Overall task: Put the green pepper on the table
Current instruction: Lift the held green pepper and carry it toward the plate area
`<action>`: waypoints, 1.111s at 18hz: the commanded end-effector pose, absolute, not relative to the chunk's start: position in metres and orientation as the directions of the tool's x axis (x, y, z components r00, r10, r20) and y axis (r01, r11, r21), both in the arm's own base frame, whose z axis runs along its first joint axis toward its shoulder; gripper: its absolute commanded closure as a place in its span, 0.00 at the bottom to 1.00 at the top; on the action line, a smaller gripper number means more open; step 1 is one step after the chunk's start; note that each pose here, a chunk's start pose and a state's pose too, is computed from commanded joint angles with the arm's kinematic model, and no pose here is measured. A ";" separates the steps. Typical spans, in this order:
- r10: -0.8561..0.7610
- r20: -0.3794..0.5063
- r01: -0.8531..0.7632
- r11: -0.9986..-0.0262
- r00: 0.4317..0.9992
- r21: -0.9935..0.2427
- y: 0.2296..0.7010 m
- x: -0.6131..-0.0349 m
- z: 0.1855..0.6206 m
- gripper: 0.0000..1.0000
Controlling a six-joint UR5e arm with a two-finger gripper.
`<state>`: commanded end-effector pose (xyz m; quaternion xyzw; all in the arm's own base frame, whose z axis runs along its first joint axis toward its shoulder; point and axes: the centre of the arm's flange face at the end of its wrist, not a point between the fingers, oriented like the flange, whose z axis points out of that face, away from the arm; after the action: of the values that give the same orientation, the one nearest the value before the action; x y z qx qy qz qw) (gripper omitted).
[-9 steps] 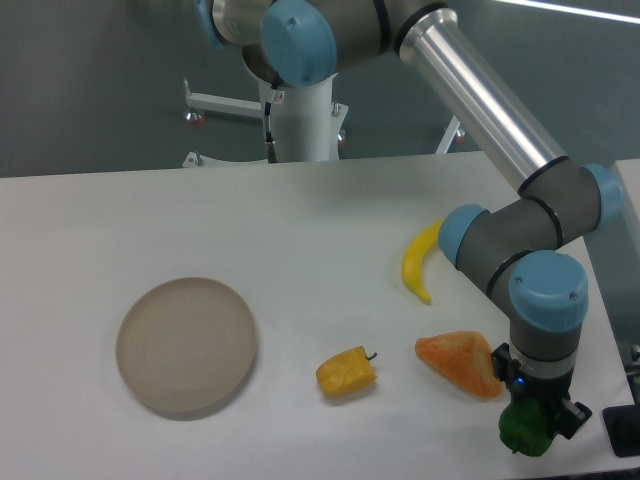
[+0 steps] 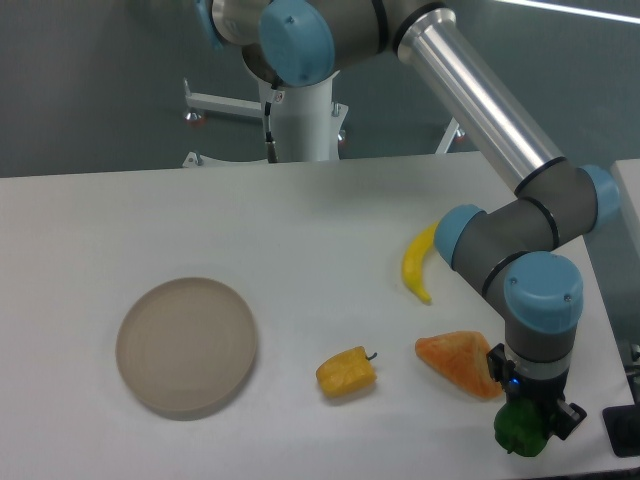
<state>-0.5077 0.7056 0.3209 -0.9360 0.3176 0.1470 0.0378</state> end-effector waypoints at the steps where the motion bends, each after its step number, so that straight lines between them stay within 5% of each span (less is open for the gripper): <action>1: -0.581 -0.291 -0.601 -0.799 0.761 0.022 0.701 -0.503 0.324 0.58; 9: -0.501 -0.189 -0.511 -0.860 0.845 -0.007 0.652 -0.427 0.365 0.58; 15: -0.291 -0.053 -0.295 -0.951 0.955 -0.090 0.620 -0.307 0.377 0.58; 20: -0.226 0.024 -0.223 -0.970 0.974 -0.093 0.578 -0.245 0.368 0.58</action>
<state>-0.2452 0.5781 0.3684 -0.9924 0.1133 -0.0171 0.0448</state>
